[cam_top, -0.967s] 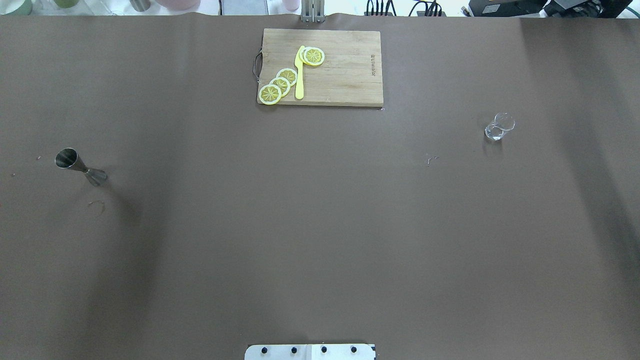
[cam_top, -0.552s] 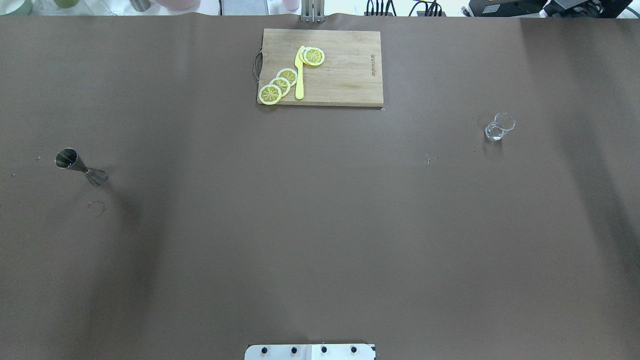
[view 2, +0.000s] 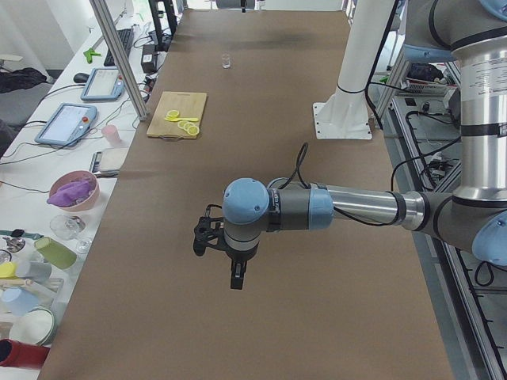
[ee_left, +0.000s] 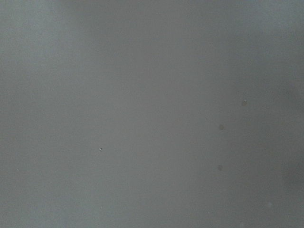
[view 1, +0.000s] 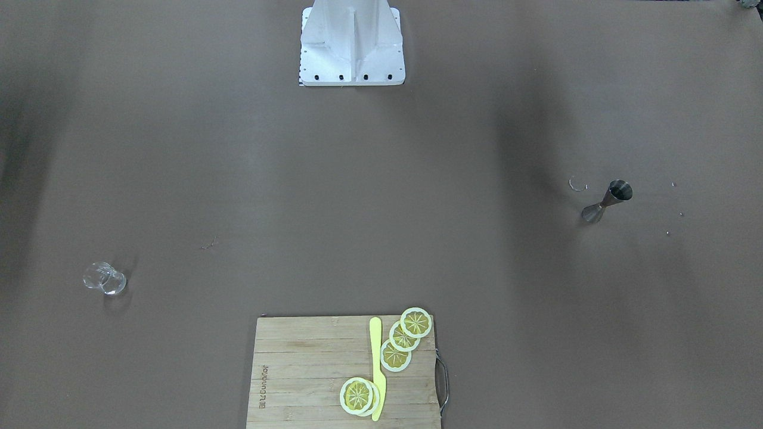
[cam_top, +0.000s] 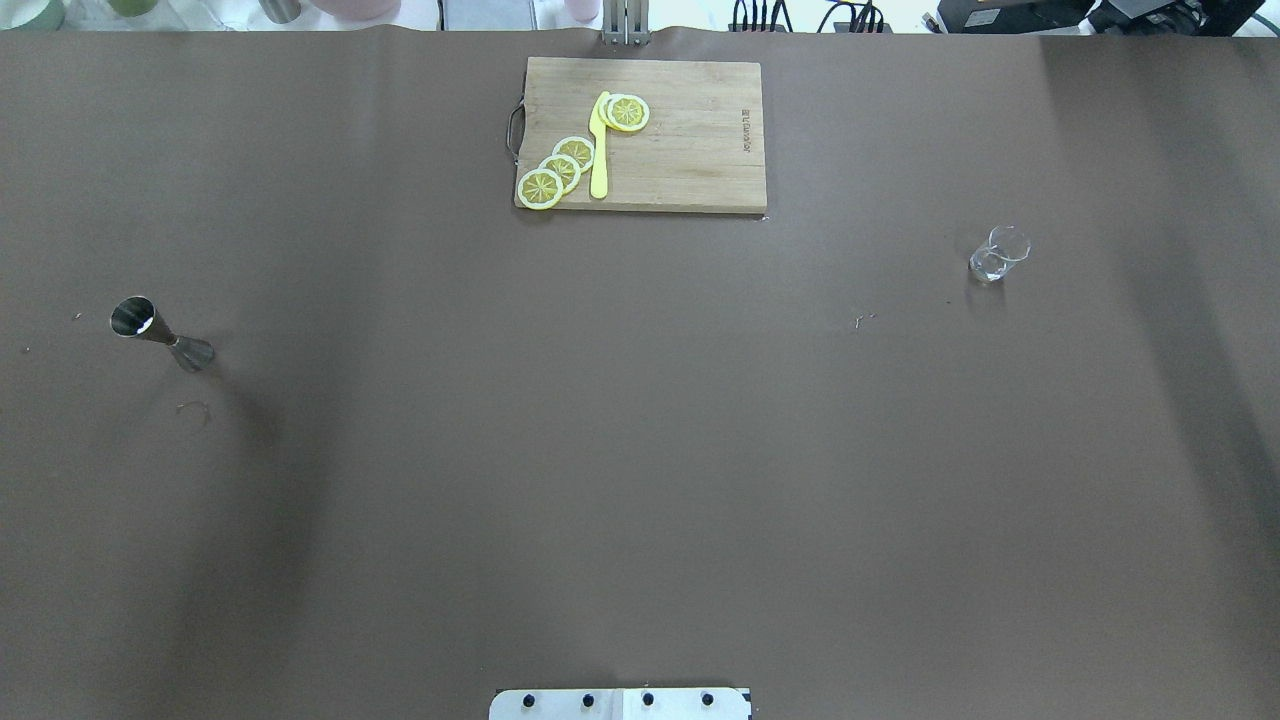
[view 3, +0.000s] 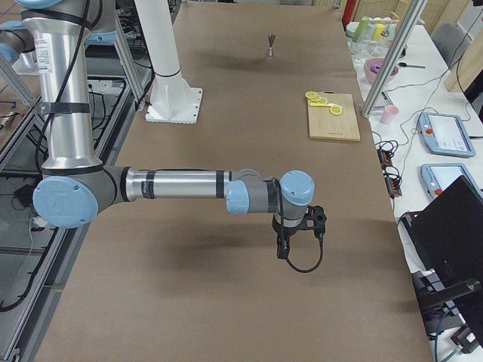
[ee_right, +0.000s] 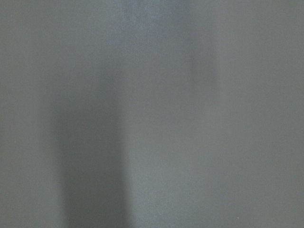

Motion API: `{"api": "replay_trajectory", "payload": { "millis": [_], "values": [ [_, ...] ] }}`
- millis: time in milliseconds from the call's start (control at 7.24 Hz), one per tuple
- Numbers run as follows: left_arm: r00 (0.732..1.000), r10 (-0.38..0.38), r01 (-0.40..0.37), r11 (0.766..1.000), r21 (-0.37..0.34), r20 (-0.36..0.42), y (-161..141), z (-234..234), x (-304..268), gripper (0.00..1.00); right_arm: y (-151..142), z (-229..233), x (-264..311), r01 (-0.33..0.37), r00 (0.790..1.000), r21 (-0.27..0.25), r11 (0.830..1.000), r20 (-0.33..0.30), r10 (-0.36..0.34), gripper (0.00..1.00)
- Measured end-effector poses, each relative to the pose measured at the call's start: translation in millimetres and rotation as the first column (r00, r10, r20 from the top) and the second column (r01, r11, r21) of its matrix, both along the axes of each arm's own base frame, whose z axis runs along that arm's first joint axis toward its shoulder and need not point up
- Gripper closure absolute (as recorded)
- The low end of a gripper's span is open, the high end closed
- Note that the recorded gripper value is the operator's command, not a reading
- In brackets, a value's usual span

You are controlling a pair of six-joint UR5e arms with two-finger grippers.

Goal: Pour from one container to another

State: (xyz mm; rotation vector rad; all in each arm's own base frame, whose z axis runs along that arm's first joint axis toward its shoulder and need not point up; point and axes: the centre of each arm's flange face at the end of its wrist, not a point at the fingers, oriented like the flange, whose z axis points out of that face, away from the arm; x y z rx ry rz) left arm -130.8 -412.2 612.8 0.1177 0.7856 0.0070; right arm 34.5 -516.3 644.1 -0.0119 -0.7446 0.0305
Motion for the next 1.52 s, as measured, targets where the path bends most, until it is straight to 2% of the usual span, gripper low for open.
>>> {"api": "replay_trajectory", "payload": {
  "millis": [967,1519],
  "values": [
    [1.0,-0.001,0.001,1.0,-0.001,-0.001,2,2,0,0.02,-6,-16,1,-0.004,1.0,0.036,0.999,-0.001,0.004,0.0],
    [1.0,0.0,0.0,1.0,0.005,-0.002,1,0,0,0.02,-4,-13,2,-0.004,1.0,0.033,0.999,-0.01,0.004,0.0]
  ]
}}
